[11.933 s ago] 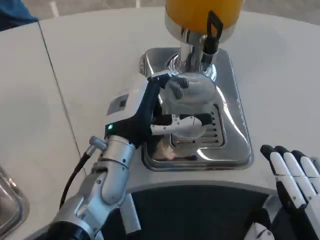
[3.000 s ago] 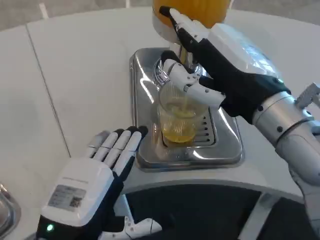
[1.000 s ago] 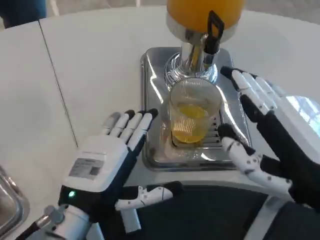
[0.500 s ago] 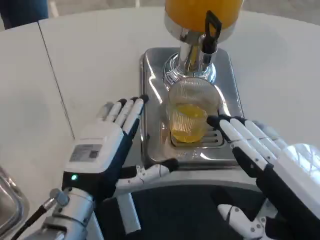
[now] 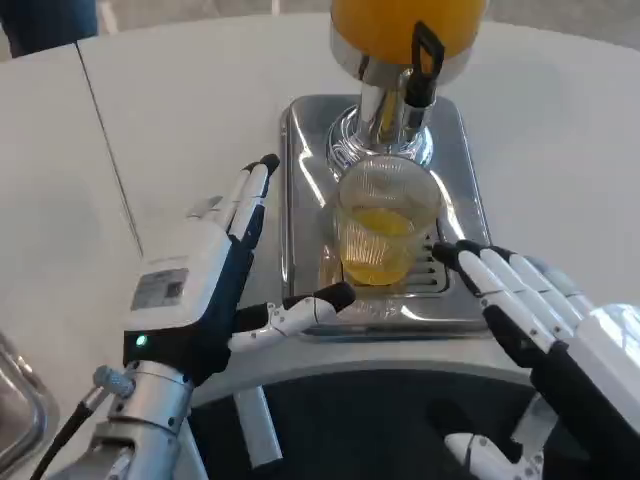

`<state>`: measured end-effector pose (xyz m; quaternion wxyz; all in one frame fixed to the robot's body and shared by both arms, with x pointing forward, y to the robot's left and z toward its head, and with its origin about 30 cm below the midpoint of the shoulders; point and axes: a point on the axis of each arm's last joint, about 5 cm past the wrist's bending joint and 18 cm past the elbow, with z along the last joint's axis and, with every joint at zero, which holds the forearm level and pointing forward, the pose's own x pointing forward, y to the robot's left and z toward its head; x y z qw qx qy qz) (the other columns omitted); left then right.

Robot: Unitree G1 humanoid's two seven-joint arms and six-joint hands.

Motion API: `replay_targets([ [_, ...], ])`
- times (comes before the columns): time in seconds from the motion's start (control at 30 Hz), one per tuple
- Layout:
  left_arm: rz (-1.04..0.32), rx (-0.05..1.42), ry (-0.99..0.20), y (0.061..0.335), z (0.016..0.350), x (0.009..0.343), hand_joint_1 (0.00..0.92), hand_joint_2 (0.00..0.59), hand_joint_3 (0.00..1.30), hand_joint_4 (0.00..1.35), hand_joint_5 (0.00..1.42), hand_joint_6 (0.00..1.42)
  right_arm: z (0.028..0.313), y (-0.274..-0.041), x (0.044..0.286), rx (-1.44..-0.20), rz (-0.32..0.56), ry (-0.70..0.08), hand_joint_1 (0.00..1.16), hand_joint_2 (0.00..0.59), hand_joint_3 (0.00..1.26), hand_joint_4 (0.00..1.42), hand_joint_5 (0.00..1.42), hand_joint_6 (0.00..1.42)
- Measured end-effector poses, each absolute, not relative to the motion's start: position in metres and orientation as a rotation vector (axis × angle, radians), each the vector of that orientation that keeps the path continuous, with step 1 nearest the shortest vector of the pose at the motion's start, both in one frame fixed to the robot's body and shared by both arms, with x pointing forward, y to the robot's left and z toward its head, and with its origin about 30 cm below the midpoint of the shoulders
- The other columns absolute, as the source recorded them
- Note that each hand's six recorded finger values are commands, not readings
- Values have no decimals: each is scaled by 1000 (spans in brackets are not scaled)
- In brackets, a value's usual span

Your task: Grasp the cup under the faucet to collect the drink, then remove the cup.

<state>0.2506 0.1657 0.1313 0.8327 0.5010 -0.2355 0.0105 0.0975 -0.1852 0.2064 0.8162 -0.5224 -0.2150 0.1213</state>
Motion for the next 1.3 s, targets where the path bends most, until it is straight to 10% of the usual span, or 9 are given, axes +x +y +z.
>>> replay_targets([
  [1.3,-13,1008,-586,124,130,262,124,30,0,0,281,239,192,-191,90,-1189,266,-361,349,437,14,0,0,0],
])
